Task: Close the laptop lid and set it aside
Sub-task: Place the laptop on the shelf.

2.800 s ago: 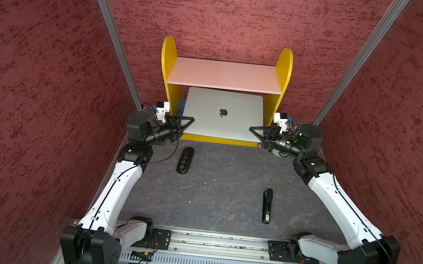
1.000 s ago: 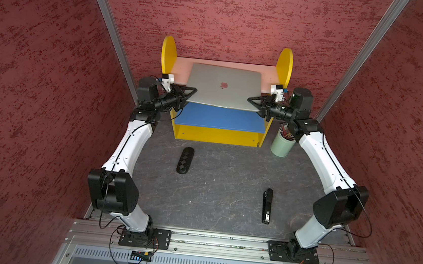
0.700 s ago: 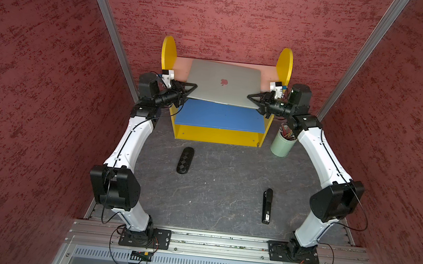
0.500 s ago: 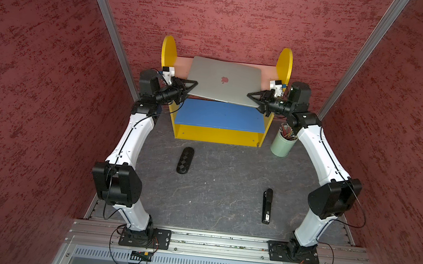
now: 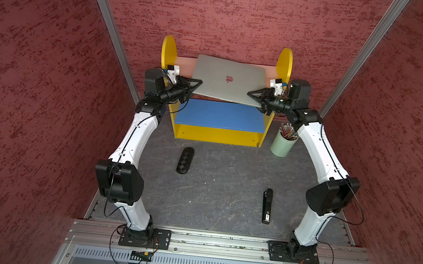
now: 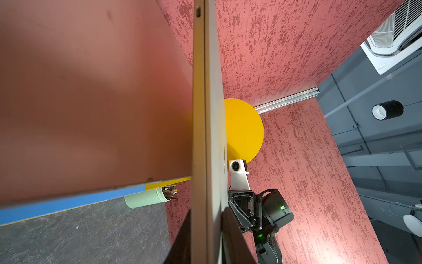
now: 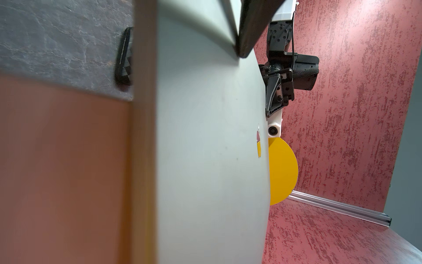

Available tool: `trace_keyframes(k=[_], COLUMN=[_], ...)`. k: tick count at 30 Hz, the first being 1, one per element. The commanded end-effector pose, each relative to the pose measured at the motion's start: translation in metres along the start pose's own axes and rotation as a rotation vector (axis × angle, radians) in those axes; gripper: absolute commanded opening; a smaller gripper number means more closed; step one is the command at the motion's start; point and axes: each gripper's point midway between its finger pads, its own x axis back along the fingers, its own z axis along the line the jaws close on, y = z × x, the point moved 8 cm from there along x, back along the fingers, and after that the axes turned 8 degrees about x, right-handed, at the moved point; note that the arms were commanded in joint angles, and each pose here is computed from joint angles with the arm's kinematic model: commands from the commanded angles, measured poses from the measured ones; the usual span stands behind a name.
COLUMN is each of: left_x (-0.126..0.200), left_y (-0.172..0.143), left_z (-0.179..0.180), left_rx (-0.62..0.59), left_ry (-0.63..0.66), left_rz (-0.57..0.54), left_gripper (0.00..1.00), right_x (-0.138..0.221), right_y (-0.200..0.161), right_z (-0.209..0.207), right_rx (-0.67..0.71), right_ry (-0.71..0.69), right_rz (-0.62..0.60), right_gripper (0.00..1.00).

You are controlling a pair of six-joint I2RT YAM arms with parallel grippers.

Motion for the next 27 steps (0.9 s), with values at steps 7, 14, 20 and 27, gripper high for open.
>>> trace_keyframes(k=[7, 14, 20, 27], left_x=[-0.01, -0.006, 0.0, 0.008], left_y=[-0.006, 0.005, 0.013, 0.023], left_z=[0.009, 0.016, 0.017, 0.024], left_rx=[-0.027, 0.02, 0.045, 0.079], left_ry=[0.006, 0.048, 0.071, 0.099], left_rz=[-0.036, -0.146, -0.241, -0.325], left_gripper=[0.0, 0.0, 0.0, 0.0], right_x=[0.0, 0.011, 0.022, 0.033], right_y=[0.002, 0.0, -0.002, -0.001], right_z=[0.019, 0.025, 0.029, 0.029], right_rx=[0.052, 0.059, 0.07, 0.071], right_ry=[0.05, 0.052, 0.049, 0.037], right_rz=[0.007, -0.004, -0.025, -0.048], right_gripper=[0.48, 0.48, 0.47, 0.41])
